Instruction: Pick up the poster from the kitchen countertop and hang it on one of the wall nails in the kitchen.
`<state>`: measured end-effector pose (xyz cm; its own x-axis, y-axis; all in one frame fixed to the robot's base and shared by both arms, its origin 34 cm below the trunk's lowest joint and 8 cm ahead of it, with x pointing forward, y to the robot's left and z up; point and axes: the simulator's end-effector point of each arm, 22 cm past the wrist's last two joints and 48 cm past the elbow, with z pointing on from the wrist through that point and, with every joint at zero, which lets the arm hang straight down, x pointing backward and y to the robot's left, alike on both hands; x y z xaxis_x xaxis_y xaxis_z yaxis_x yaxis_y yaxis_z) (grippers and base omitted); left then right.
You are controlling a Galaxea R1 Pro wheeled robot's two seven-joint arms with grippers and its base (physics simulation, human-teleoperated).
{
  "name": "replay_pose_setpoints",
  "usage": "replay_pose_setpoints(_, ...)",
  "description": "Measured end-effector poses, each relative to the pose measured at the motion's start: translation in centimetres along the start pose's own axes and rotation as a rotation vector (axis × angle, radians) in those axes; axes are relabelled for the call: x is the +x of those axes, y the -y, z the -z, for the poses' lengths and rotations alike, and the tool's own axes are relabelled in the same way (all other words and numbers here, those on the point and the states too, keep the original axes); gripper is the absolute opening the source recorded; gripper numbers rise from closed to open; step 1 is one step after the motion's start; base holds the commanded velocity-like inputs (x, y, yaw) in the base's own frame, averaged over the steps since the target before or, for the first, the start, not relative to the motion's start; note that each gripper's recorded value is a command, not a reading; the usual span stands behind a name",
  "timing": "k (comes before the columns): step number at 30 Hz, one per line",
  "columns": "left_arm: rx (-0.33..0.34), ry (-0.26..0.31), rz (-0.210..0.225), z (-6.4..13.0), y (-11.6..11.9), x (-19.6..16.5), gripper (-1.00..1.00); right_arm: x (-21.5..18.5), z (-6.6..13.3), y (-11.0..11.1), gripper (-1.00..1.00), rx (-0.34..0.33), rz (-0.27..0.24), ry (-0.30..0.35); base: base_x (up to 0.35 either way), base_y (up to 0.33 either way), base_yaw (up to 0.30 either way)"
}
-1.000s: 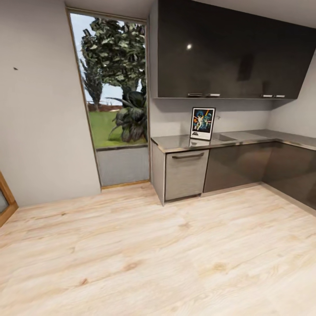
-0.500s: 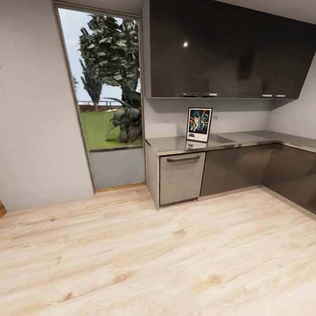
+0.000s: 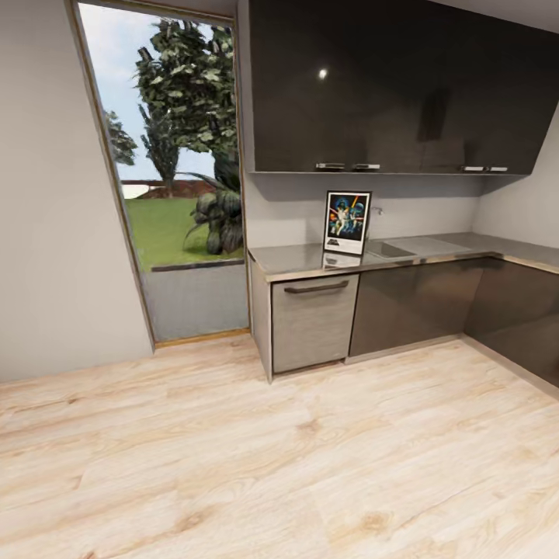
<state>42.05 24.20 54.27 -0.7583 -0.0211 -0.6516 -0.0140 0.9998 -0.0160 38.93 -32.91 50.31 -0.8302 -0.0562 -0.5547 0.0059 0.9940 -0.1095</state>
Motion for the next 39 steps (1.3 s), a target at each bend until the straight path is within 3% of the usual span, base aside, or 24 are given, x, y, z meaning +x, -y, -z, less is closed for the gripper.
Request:
replay_pose_setpoints(12, 0.0, 0.0, 0.0, 0.0, 0.0, 0.0, 1.0, 0.0, 0.0, 0.0, 1.0, -0.001, 0.001, -0.002, 0.261, -0.241, 0.0)
replay_pose_setpoints(16, 0.0, 0.0, 0.0, 0.0, 0.0, 0.0, 1.0, 2.4, 0.3, -0.1, 1.0, -0.002, 0.001, -0.05, 0.24, -0.261, 0.0)
replay_pose_setpoints(39, 0.0, -0.001, 0.0, 0.0, 0.0, 0.0, 1.0, 2.6, 0.3, -0.1, 1.0, -0.001, -0.001, -0.055, 0.236, -0.262, 0.0)
